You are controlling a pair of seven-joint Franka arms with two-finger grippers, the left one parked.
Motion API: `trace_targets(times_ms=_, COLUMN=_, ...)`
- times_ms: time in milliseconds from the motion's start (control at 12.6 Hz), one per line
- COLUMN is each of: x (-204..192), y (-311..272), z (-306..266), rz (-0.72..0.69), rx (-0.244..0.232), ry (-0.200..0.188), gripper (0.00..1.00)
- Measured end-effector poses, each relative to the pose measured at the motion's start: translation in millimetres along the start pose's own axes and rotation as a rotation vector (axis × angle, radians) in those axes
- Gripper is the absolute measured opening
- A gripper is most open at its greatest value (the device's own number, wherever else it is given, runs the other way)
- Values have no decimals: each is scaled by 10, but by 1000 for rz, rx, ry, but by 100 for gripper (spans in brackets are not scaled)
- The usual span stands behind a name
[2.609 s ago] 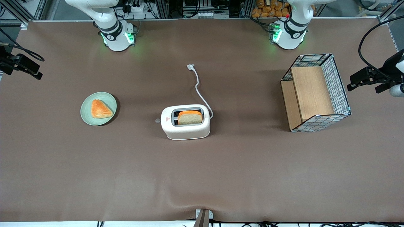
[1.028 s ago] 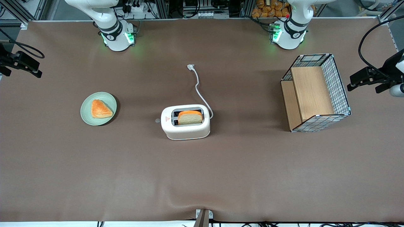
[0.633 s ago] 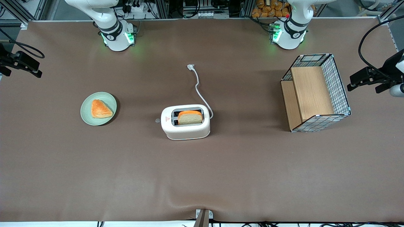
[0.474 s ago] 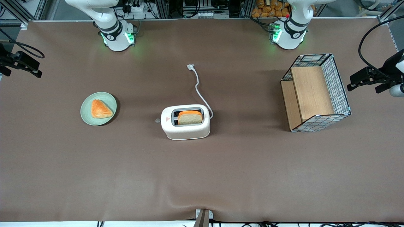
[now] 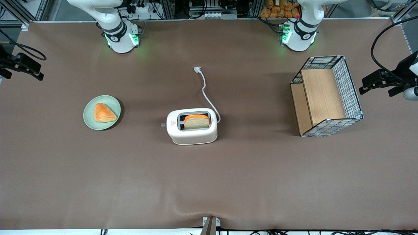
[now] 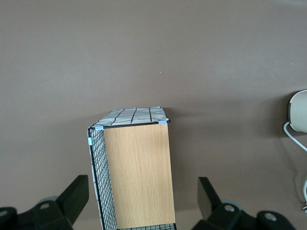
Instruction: Press toaster button with right arm
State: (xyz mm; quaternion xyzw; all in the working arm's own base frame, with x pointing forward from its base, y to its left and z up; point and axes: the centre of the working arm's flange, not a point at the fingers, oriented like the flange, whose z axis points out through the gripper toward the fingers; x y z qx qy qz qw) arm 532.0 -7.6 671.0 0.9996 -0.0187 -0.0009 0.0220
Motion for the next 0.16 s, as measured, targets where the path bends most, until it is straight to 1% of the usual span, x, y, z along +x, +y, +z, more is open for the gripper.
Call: trace_targets(times_ms=158, x=2, y=-4, z=4, rz=-1, rx=1, ry=-1, gripper=100)
